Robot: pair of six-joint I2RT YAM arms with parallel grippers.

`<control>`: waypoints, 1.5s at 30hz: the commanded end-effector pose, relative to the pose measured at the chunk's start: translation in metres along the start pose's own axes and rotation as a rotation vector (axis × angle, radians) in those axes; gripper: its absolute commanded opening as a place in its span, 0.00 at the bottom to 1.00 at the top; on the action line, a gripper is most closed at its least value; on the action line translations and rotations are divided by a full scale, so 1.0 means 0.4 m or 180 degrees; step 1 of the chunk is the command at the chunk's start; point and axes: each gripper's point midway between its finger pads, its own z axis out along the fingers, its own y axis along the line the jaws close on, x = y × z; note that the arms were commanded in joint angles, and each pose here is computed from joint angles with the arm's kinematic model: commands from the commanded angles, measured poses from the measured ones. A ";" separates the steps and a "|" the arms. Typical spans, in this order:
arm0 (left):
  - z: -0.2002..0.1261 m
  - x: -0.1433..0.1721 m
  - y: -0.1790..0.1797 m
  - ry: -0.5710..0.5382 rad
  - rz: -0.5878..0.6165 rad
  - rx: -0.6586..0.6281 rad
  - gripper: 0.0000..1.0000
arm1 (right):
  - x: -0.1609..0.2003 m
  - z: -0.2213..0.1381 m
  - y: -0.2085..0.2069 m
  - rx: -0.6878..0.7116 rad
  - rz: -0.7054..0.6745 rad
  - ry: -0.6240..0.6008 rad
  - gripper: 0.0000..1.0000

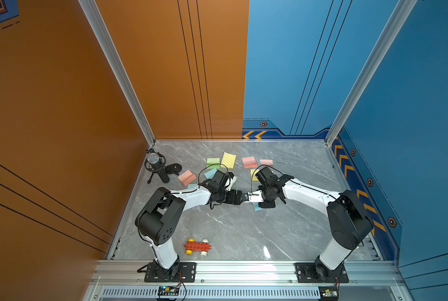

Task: Tear off pages from different memo pads
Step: Pick up the memo pad from the center of the board.

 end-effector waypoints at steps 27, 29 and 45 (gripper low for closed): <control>0.029 0.082 0.055 0.0349 -0.0108 -0.0199 0.91 | -0.011 0.052 -0.018 0.0120 0.0007 0.0211 0.31; 0.029 0.082 0.051 0.0353 -0.0094 -0.0174 0.91 | -0.015 0.037 -0.025 0.0140 0.0036 0.0137 0.16; -0.055 0.048 -0.179 -0.0116 0.0774 0.0511 0.96 | -0.075 -0.214 -0.007 0.0316 0.0411 -0.1100 0.00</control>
